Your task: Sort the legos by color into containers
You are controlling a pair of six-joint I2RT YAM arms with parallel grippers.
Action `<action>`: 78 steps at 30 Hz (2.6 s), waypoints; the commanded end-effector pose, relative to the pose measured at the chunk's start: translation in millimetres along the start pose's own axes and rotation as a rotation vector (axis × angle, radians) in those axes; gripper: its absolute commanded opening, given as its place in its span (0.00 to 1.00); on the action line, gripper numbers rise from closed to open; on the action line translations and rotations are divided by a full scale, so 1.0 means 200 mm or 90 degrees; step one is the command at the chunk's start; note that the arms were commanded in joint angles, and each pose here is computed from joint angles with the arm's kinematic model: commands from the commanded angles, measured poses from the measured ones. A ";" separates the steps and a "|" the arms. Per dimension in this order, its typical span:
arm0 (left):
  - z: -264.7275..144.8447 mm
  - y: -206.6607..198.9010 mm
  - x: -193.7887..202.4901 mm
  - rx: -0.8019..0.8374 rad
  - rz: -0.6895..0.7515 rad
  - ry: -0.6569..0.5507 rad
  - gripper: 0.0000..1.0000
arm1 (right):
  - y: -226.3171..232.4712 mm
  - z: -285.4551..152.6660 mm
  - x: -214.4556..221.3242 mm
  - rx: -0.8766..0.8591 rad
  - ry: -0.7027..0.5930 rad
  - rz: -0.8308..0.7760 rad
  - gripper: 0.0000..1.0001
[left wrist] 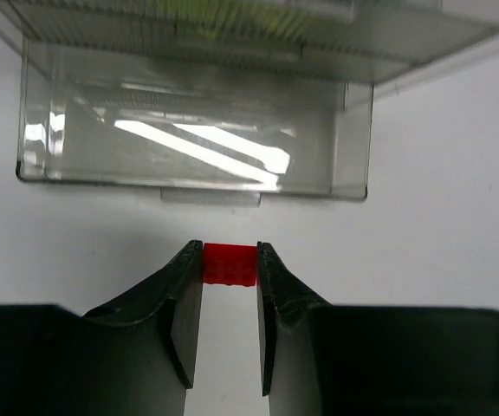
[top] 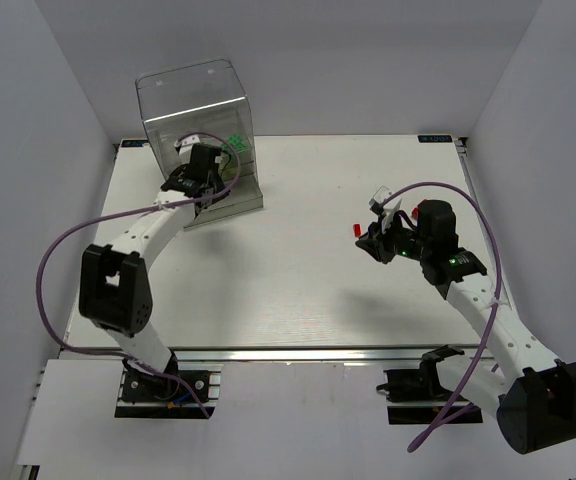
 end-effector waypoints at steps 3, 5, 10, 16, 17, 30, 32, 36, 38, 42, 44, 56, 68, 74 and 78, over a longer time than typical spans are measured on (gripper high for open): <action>0.19 -0.05 -0.17 -0.066 -0.010 -0.087 0.00 | -0.01 -0.01 -0.04 0.004 -0.019 -0.024 0.23; 0.25 -0.07 -0.20 -0.085 -0.017 -0.103 0.03 | -0.01 -0.01 -0.04 0.003 -0.017 -0.024 0.23; 0.34 -0.10 -0.22 -0.093 -0.028 -0.123 0.23 | -0.01 0.00 -0.03 -0.001 -0.013 -0.031 0.24; 0.39 -0.12 -0.20 -0.092 -0.031 -0.116 0.70 | 0.00 0.01 0.00 -0.022 -0.002 -0.041 0.61; 0.38 -0.12 -0.21 -0.090 -0.029 -0.117 0.71 | 0.00 0.01 0.00 -0.026 0.000 -0.046 0.67; -0.25 -0.23 -0.05 0.345 0.122 -0.038 0.00 | -0.32 0.16 0.24 0.134 0.238 -0.008 0.42; -0.40 -0.17 0.02 0.399 0.165 -0.034 0.25 | -0.35 0.17 0.31 0.146 0.289 0.000 0.64; -0.54 -0.02 0.11 0.408 0.221 -0.065 0.65 | -0.40 0.22 0.41 0.152 0.336 -0.012 0.78; -0.59 0.04 0.10 0.377 0.236 -0.116 0.76 | -0.42 0.24 0.46 0.148 0.364 -0.013 0.79; -0.64 0.05 0.06 0.382 0.230 -0.147 0.78 | -0.47 0.28 0.53 0.135 0.409 -0.009 0.77; -0.64 0.06 0.06 0.378 0.235 -0.141 0.78 | -0.50 0.30 0.55 0.126 0.421 -0.005 0.76; -0.66 0.06 0.04 0.376 0.230 -0.149 0.78 | -0.60 0.35 0.63 0.036 0.436 0.015 0.44; -0.72 0.07 0.02 0.389 0.222 -0.182 0.78 | -0.49 0.34 0.35 -0.061 0.323 -0.023 0.00; -0.79 0.10 -0.02 0.395 0.212 -0.241 0.78 | -0.26 0.66 -0.13 -0.175 0.217 -0.098 0.00; -0.81 0.18 -0.05 0.336 0.188 -0.302 0.79 | -0.11 0.95 -0.40 -0.204 0.155 -0.133 0.00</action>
Point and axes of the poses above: each gripper's point midway between its finger pads, its own z axis out along the fingers, its own y axis along the line the jaws close on, x = y × z, the point moved 5 cm from there along -z, back along the fingers, and after that the axes turned 2 degrees about -z, right-handed, at the moved point
